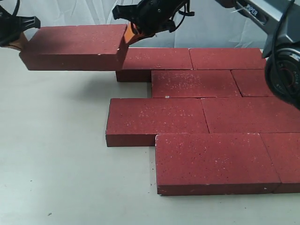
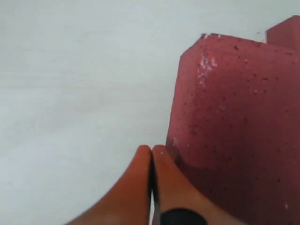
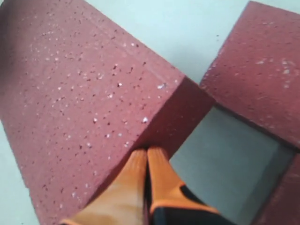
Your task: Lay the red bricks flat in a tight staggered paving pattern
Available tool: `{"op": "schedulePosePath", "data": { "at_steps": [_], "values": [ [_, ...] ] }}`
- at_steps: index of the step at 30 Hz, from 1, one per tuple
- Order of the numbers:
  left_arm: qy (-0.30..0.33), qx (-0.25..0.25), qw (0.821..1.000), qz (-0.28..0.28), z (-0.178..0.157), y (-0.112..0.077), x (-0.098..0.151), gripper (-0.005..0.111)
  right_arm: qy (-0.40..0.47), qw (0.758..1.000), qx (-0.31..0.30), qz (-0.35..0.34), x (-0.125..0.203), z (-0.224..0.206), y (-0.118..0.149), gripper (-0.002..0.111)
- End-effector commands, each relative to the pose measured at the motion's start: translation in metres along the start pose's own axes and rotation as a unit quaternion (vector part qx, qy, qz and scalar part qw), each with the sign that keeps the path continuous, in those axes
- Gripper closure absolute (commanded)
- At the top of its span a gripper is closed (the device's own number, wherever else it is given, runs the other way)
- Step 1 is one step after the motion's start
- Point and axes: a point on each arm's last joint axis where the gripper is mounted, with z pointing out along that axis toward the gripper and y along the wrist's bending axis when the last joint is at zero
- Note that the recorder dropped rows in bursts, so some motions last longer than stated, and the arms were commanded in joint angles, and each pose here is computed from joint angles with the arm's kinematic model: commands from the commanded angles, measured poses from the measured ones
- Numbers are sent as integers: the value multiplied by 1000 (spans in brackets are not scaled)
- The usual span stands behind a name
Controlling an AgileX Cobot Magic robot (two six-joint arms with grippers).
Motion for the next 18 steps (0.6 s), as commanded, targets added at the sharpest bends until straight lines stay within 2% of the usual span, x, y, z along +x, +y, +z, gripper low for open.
{"op": "schedulePosePath", "data": {
  "at_steps": [1, 9, 18],
  "values": [
    [2, -5, 1000, -9, -12, 9, -1, 107, 2, 999, -39, 5, 7, 38, 26, 109],
    [21, -92, 996, 0, -3, 37, 2, 107, 4, 999, -36, 13, 23, 92, 24, 109],
    [70, -97, 993, -18, 49, 60, 14, 107, -12, 999, -21, 44, 31, 120, 5, 109]
  ]
}}
